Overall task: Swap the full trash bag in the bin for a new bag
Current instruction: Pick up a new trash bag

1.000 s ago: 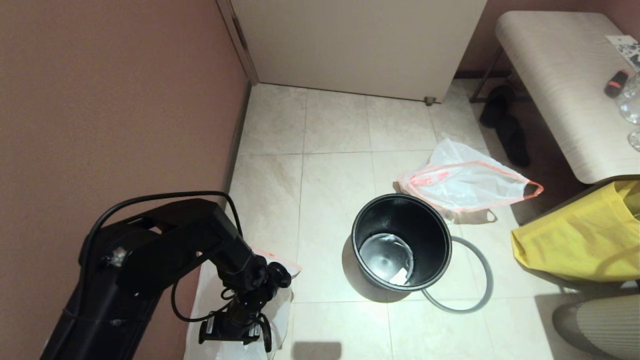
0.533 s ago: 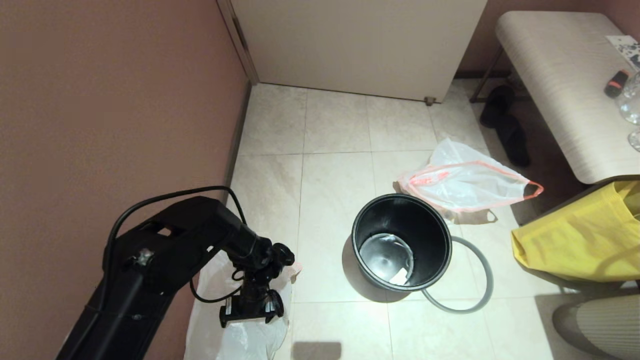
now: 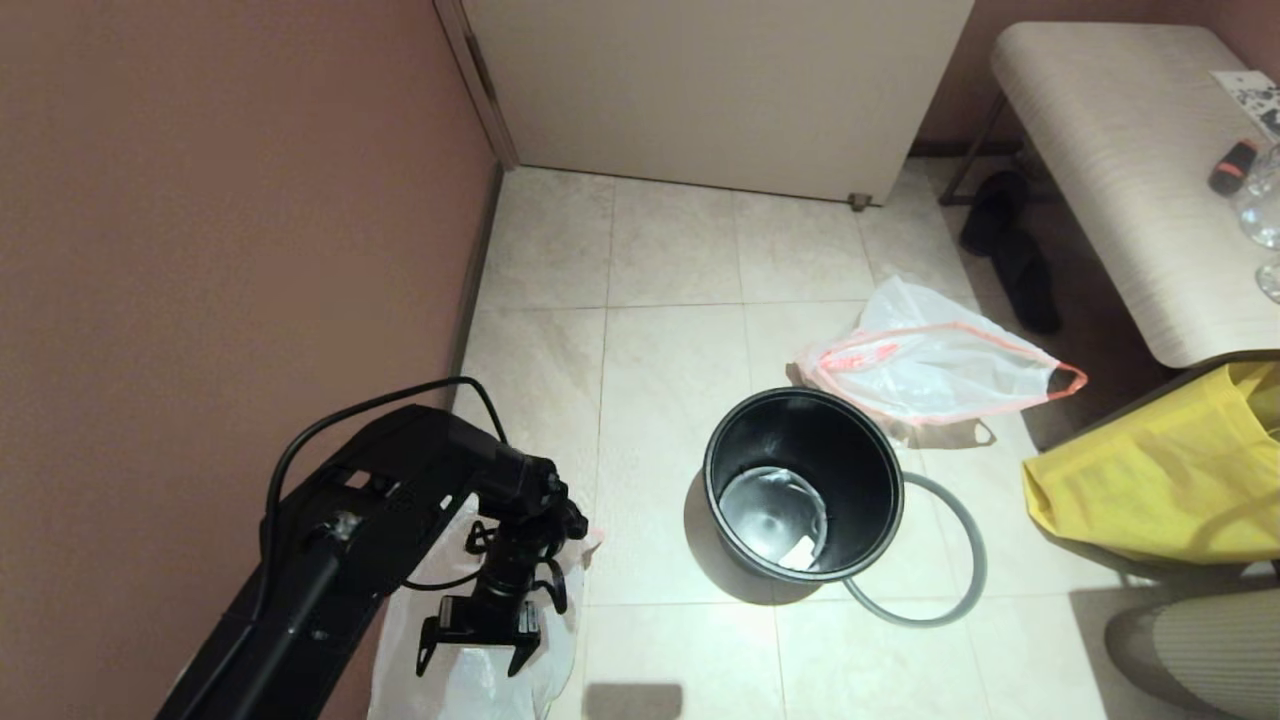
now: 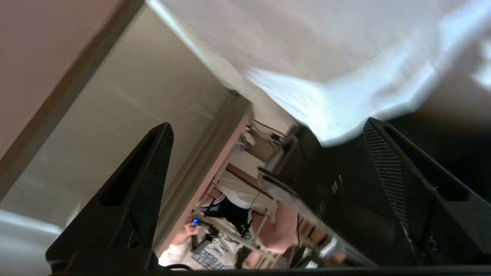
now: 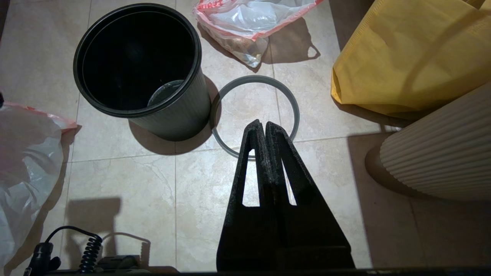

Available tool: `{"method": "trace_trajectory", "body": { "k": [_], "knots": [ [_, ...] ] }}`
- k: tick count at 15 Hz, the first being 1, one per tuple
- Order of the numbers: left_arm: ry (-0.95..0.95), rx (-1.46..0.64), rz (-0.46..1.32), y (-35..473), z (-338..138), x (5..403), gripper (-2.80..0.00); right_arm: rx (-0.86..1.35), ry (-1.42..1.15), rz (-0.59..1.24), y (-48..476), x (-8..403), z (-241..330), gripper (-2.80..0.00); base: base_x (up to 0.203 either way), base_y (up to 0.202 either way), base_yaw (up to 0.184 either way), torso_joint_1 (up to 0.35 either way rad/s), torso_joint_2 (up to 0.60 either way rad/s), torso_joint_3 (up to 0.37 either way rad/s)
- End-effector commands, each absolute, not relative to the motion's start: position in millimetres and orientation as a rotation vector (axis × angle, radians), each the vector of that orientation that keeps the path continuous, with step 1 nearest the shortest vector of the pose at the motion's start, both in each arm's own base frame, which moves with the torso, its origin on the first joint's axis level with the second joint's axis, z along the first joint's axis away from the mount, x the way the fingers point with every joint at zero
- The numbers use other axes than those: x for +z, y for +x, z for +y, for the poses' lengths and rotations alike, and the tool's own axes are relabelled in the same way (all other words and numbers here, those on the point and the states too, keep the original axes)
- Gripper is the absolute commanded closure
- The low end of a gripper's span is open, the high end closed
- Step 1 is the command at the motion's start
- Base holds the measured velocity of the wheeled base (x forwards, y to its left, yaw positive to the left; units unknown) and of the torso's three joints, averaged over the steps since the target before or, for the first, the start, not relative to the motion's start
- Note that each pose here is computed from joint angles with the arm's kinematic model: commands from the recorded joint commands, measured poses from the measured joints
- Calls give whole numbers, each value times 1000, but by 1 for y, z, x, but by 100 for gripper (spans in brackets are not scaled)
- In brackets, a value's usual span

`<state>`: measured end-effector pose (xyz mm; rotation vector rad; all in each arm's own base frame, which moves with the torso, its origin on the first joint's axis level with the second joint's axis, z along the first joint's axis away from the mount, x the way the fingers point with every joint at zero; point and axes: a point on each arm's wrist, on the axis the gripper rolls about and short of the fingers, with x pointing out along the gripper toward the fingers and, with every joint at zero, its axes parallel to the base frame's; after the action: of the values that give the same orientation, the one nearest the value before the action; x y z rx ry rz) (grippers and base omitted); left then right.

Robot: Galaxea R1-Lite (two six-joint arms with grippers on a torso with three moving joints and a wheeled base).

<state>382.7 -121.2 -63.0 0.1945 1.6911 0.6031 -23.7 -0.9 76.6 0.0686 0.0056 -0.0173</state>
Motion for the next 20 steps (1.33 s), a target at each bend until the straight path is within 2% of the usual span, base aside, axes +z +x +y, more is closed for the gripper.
{"method": "trace_trajectory", "body": {
  "k": [1, 3, 4, 8, 17, 18, 20],
  "knots": [
    [194, 710, 1647, 386, -121, -83, -280, -17, 69, 7, -24, 77, -1, 0, 0, 0, 0, 0, 0, 0],
    [119, 738, 1485, 396, -123, -93, -280, -17, 69, 7, -24, 77, -1, 0, 0, 0, 0, 0, 0, 0],
    [145, 744, 1441, 399, -122, -104, -280, -17, 69, 7, -24, 77, -1, 0, 0, 0, 0, 0, 0, 0],
    [269, 775, 1465, 394, -118, -142, -280, -17, 69, 7, -24, 77, -1, 0, 0, 0, 0, 0, 0, 0],
    [489, 785, 1589, 372, -122, -165, -280, -17, 69, 7, -24, 77, -1, 0, 0, 0, 0, 0, 0, 0],
    [506, 787, 1607, 371, -122, -165, 0, -17, 69, 7, -24, 77, -1, 0, 0, 0, 0, 0, 0, 0],
    [510, 785, 1611, 371, -122, -167, 0, -17, 69, 7, -24, 77, -1, 0, 0, 0, 0, 0, 0, 0]
  ]
}}
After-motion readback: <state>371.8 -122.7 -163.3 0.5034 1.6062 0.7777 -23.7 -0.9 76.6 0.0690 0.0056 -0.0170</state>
